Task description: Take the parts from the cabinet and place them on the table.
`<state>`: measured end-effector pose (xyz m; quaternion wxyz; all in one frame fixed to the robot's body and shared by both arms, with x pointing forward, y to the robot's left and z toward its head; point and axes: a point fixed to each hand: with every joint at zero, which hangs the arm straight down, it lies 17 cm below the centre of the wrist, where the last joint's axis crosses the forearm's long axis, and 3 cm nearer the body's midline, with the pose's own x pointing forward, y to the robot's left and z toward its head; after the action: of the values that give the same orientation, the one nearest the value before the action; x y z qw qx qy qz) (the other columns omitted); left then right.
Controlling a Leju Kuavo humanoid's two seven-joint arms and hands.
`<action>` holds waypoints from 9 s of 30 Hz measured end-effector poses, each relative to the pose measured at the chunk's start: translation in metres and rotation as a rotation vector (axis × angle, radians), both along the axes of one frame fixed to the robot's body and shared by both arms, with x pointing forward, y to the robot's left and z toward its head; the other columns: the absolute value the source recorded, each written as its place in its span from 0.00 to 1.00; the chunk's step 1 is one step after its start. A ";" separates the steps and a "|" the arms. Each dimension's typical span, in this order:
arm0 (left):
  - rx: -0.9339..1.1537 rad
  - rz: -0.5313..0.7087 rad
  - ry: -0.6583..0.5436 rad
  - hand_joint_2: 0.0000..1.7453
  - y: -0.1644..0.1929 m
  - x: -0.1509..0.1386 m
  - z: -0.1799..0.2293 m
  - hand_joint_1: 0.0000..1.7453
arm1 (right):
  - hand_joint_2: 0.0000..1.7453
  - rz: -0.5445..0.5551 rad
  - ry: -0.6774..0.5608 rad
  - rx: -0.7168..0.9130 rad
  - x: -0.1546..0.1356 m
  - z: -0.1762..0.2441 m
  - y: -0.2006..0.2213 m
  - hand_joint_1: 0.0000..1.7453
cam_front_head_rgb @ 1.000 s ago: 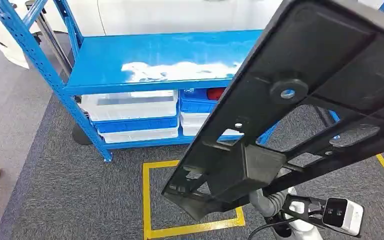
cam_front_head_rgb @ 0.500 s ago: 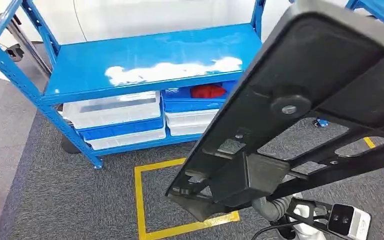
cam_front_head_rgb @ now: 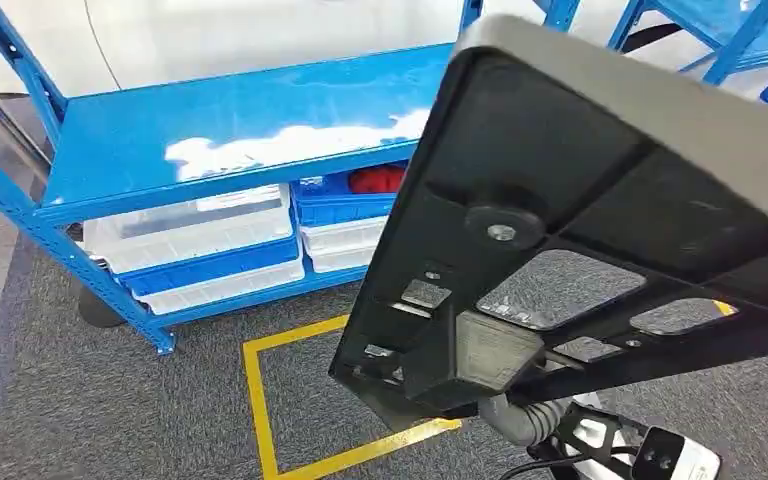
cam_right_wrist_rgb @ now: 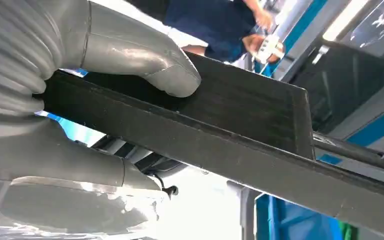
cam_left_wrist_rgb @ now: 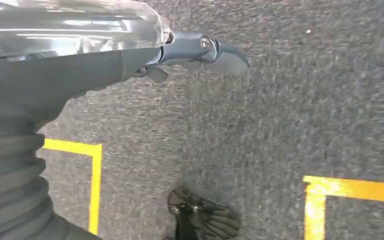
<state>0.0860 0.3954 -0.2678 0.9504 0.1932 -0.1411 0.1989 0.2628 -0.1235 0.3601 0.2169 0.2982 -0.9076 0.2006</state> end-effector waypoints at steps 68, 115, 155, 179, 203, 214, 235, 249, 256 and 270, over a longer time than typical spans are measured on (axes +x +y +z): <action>0.045 0.020 0.024 1.00 0.033 -0.005 0.004 0.00 | 1.00 -0.112 0.035 0.165 -0.046 0.018 -0.030 1.00; -0.012 -0.055 0.058 1.00 -0.003 -0.015 -0.004 0.00 | 1.00 -0.144 0.124 0.158 -0.062 0.000 -0.007 1.00; -0.048 -0.077 0.025 1.00 -0.019 -0.003 -0.004 0.00 | 1.00 0.131 0.094 -0.017 0.021 -0.017 0.040 1.00; -0.058 -0.079 0.027 1.00 -0.028 -0.003 -0.005 0.00 | 1.00 0.159 0.160 -0.042 0.081 -0.008 0.069 1.00; -0.060 -0.056 0.044 1.00 -0.029 -0.013 -0.007 0.00 | 1.00 0.172 0.185 -0.029 0.073 -0.021 0.062 1.00; -0.062 -0.038 0.041 1.00 -0.032 -0.009 -0.006 0.00 | 1.00 0.182 0.197 -0.026 0.071 -0.025 0.061 1.00; -0.067 -0.033 0.036 1.00 -0.037 -0.010 -0.007 0.00 | 1.00 0.199 0.178 -0.006 0.058 -0.020 0.053 1.00; -0.076 -0.040 0.029 1.00 -0.040 -0.006 -0.007 0.00 | 1.00 0.192 0.164 -0.003 0.055 -0.016 0.049 1.00; -0.085 -0.041 0.019 1.00 -0.043 -0.001 -0.006 0.00 | 1.00 0.196 0.158 -0.014 0.054 -0.017 0.049 1.00; -0.091 -0.050 -0.009 1.00 -0.045 0.007 -0.005 0.00 | 1.00 0.188 0.124 -0.053 0.049 -0.016 0.054 1.00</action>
<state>0.0928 0.3502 -0.2729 0.9622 0.1452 -0.1407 0.1823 0.3114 -0.0693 0.3443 0.2605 0.3878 -0.8550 0.2253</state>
